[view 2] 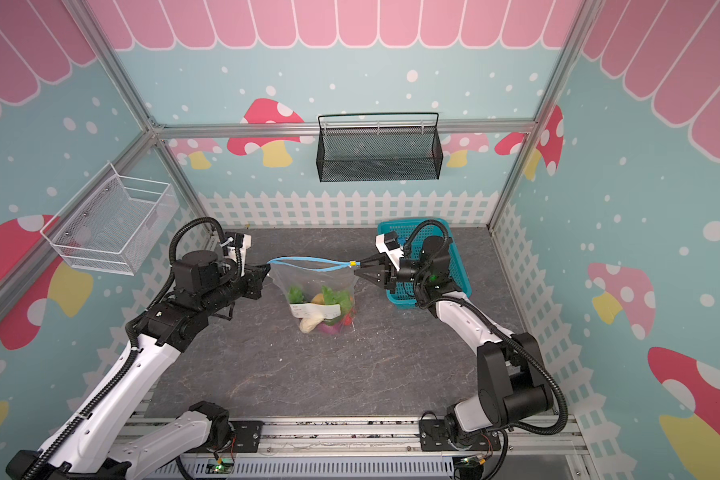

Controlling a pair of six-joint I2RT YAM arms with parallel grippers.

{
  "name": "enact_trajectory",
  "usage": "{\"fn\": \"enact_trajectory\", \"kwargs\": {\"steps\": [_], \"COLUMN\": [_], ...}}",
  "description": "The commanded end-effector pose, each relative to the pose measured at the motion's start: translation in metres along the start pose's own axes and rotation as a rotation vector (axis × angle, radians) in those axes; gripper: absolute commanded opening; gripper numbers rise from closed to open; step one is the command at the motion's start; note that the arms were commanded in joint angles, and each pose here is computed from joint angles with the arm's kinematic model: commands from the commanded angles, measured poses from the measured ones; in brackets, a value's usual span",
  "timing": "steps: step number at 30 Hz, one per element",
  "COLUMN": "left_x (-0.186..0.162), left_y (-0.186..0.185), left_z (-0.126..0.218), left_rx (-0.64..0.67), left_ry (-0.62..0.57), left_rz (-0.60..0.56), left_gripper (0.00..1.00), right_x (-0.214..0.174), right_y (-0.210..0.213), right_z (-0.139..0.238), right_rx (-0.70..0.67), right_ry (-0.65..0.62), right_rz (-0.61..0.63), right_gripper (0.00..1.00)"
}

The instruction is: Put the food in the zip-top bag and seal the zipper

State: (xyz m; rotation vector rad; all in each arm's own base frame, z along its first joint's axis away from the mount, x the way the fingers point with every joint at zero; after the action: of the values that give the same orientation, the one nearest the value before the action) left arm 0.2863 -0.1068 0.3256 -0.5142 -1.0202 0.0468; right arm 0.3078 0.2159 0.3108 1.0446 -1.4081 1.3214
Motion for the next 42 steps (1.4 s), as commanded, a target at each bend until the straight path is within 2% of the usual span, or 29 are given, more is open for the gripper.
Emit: {"fn": "enact_trajectory", "kwargs": {"steps": [1,7,12,16,18,20,23,28,34,42], "left_x": [0.009,0.008,0.007,0.009,0.014,0.021,0.026,0.017,0.033,0.017], "left_y": [-0.003,-0.003,-0.004,-0.008,-0.01,-0.019,-0.048,-0.108,-0.148,-0.192], "left_z": [0.004,0.006,0.004,0.01,0.018,0.026,0.03,0.012,-0.014,-0.043], "left_rx": [-0.018,-0.02,-0.026,-0.023,-0.01,-0.039,-0.138,-0.268,-0.391,-0.523], "left_ry": [-0.043,-0.044,-0.023,0.014,0.018,0.019,0.056,0.145,0.195,0.303], "left_rz": [0.005,0.0,-0.016,-0.059,-0.089,-0.112,-0.167,-0.334,-0.369,-0.461], "left_gripper": [0.0,0.0,0.0,0.52,0.64,0.69,0.7,0.69,0.62,0.6], "right_x": [0.003,0.006,0.007,0.009,0.012,0.015,0.014,0.014,0.015,0.018], "right_y": [0.004,0.004,0.004,0.002,0.001,0.002,0.001,-0.005,-0.008,-0.009], "right_z": [0.001,0.001,0.001,0.001,0.0,0.0,0.0,-0.003,-0.005,-0.005], "right_rx": [0.028,0.025,0.024,0.025,0.031,0.038,0.042,0.069,0.102,0.115], "right_ry": [-0.014,-0.02,-0.023,-0.026,-0.029,-0.032,-0.033,-0.038,-0.046,-0.05], "right_rz": [0.031,0.041,0.047,0.061,0.068,0.081,0.097,0.097,0.106,0.111], "right_gripper": [0.18,0.03,0.0,0.0,0.0,0.0,0.0,0.0,0.0,0.0]}}
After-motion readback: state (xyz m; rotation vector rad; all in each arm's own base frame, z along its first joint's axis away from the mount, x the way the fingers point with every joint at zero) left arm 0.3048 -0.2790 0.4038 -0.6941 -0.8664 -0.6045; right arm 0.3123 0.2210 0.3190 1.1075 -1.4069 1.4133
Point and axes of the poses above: each gripper's point midway between its finger pads, its own z axis back along the fingers, its own y axis along the line the jaws close on, x = y × z, the point moved 4 cm from there along z, back along the fingers, and after that the axes turned 15 degrees about z, right-handed, at the moved point
